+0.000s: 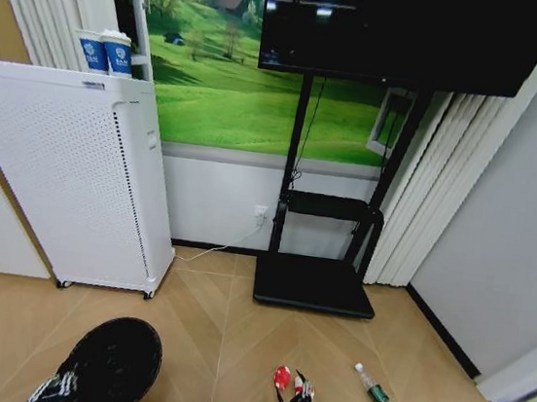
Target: Pick up the trash bin and place the garbage on the floor into it.
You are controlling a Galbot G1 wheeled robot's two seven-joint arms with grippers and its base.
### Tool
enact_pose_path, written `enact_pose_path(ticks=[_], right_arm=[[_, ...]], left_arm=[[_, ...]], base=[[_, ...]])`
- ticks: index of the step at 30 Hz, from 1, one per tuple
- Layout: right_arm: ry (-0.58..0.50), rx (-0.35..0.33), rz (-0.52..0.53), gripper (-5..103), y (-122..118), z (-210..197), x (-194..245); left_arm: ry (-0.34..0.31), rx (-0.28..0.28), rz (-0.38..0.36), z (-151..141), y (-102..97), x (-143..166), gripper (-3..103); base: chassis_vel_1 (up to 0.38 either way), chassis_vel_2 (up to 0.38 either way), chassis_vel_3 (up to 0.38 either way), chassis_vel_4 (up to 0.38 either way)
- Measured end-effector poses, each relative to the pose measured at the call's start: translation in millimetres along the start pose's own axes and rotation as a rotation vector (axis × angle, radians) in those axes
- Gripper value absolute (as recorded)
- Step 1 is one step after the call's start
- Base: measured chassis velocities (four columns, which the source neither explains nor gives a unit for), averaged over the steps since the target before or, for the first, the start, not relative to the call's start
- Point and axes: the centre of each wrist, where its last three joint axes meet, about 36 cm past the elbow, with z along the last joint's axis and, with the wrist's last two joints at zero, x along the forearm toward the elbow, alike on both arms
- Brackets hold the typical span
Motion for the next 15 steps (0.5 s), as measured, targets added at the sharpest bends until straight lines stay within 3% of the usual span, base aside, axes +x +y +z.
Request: enact_pose_path(ticks=[8, 15], right_arm=[[0.012, 0.02, -0.011, 100, 31.6, -12.0, -12.2], [0.025, 0.039, 0.005, 100, 28.1, -16.2, -31.3]], left_arm=[[-0.001, 0.002, 0.002, 1.5, 2.6, 4.1, 8], [0.0, 0.005, 0.001, 1.8, 2.6, 6.3, 8]], base=[[0.0, 0.0, 0.0, 0.0], [0.0, 0.0, 0.0, 0.0]])
